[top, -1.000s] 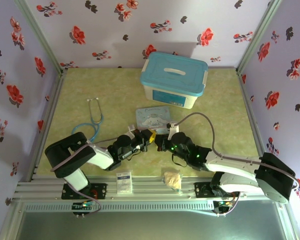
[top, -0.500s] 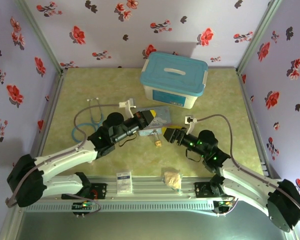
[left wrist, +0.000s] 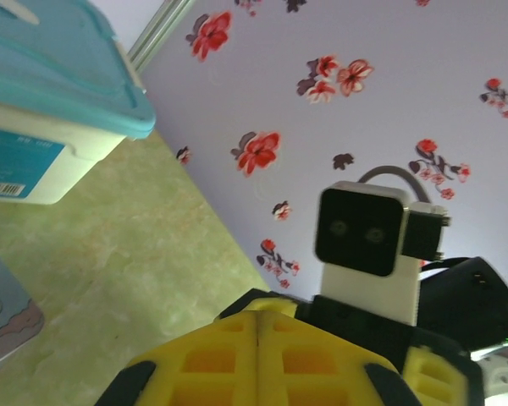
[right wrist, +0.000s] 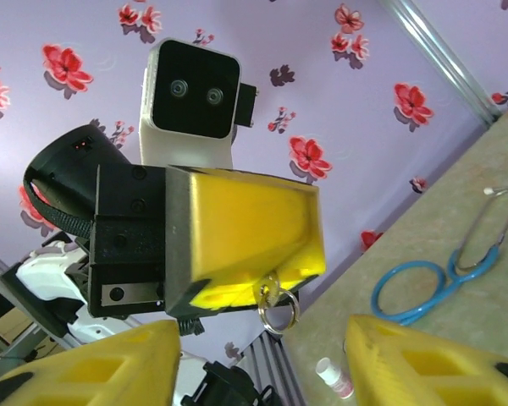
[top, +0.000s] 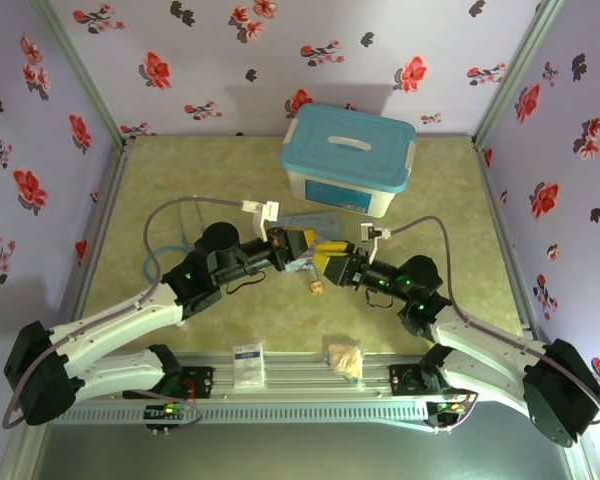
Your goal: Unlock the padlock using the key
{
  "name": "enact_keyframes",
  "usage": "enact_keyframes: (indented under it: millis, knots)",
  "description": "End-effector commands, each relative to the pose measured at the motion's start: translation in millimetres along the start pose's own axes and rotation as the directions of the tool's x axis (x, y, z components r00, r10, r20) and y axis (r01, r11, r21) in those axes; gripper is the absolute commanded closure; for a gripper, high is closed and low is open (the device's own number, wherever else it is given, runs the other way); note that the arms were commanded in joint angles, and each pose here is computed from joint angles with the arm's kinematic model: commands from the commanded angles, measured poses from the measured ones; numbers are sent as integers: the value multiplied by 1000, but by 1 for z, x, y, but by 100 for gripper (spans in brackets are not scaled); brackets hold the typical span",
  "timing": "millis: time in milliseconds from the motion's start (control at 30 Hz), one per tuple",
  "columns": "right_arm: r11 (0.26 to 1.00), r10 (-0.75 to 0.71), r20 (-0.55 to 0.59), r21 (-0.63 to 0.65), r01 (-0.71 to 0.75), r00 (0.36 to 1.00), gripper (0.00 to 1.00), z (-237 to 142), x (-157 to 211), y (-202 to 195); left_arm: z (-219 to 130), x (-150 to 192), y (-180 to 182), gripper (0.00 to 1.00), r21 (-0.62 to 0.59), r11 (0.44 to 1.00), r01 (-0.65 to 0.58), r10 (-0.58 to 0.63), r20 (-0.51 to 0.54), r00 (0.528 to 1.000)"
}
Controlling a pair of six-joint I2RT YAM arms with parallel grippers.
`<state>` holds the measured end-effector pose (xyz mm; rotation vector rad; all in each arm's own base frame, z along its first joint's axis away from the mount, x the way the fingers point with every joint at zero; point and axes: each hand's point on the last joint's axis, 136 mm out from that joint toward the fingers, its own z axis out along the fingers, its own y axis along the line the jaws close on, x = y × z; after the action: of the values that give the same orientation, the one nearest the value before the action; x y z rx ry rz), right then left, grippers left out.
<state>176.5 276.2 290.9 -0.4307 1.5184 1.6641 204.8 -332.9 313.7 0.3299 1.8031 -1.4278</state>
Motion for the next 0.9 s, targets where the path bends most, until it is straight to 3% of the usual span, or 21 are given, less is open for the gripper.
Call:
enact_keyframes:
  millis: [0, 600, 867]
  knots:
    - [993, -45, 26, -112, 48, 999, 49, 4, -16, 28, -5, -12, -21, 100, 79, 996, -33, 29, 42, 999]
    - [988, -27, 17, -150, 29, 999, 64, 23, -17, 26, -5, -12, -24, 100, 101, 995, -7, 2, 51, 999]
    - [989, -22, 15, -144, 24, 1000, 80, 25, -15, 22, -5, -7, -20, 100, 98, 995, 15, -20, 44, 999]
